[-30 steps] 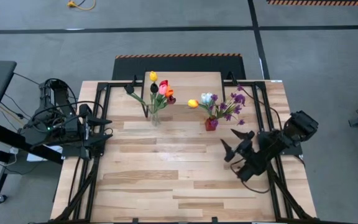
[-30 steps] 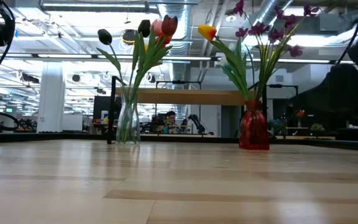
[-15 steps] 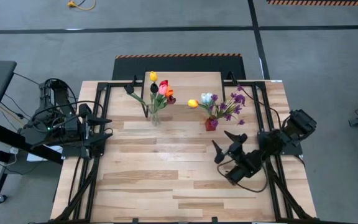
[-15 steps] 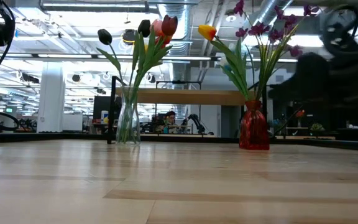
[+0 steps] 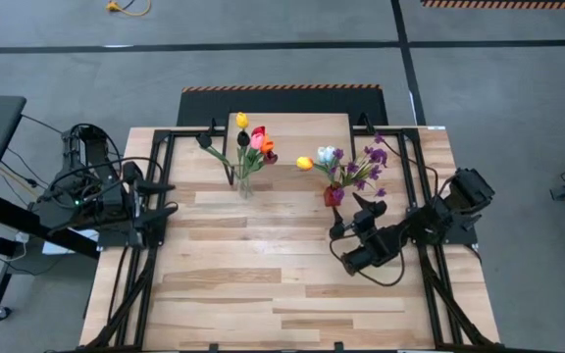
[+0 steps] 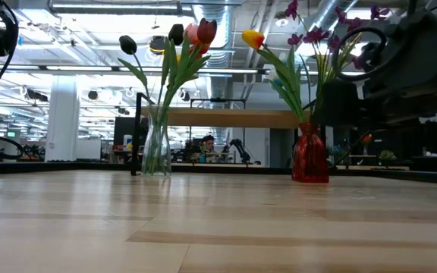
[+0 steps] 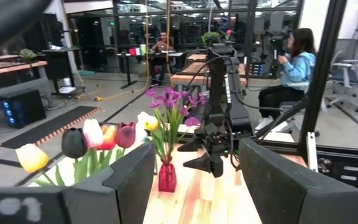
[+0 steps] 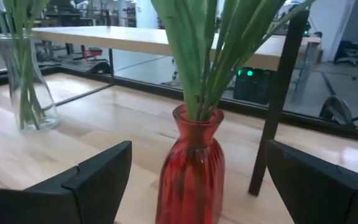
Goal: Pick and place flowers into a vace then onto a shelf
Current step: Put the red vase on the shelf
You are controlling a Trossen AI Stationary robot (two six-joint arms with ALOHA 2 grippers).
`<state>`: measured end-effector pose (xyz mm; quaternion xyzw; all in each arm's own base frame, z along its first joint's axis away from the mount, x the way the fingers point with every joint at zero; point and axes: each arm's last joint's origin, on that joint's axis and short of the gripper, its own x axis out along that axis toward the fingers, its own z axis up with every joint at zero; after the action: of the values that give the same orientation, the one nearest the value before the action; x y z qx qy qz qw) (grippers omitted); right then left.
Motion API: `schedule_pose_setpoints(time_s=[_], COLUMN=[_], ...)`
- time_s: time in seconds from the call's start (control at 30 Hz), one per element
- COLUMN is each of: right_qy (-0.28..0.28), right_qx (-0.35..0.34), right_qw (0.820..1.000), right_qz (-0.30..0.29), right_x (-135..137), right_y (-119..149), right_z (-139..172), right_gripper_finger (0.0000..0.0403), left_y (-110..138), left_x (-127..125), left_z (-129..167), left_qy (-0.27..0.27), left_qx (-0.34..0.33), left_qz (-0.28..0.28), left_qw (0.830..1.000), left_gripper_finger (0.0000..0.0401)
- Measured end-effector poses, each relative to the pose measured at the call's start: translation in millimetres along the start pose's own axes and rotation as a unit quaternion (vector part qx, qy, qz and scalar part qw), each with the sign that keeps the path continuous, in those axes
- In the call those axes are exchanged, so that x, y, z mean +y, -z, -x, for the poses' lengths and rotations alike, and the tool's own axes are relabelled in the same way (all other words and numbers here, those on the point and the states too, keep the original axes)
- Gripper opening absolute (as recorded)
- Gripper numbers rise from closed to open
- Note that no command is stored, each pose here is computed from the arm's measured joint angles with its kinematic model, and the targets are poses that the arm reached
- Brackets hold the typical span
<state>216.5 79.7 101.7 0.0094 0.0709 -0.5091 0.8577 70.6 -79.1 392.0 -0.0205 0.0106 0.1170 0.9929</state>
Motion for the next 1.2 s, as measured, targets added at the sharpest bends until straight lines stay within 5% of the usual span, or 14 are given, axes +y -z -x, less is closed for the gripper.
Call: schedule_pose_setpoints(time_s=[1.2], right_qy=[0.030], right_qx=[-0.025], right_qw=[0.999], right_qz=[-0.015], right_x=[7.7], right_y=[18.6], right_z=[-15.5], right_gripper_finger=[0.0356], left_y=[-11.2], left_x=[0.9], left_z=[0.3], left_qy=[-0.027], left_qx=[-0.017], left_qz=[0.001], left_qw=[0.999], left_gripper_finger=[0.0222])
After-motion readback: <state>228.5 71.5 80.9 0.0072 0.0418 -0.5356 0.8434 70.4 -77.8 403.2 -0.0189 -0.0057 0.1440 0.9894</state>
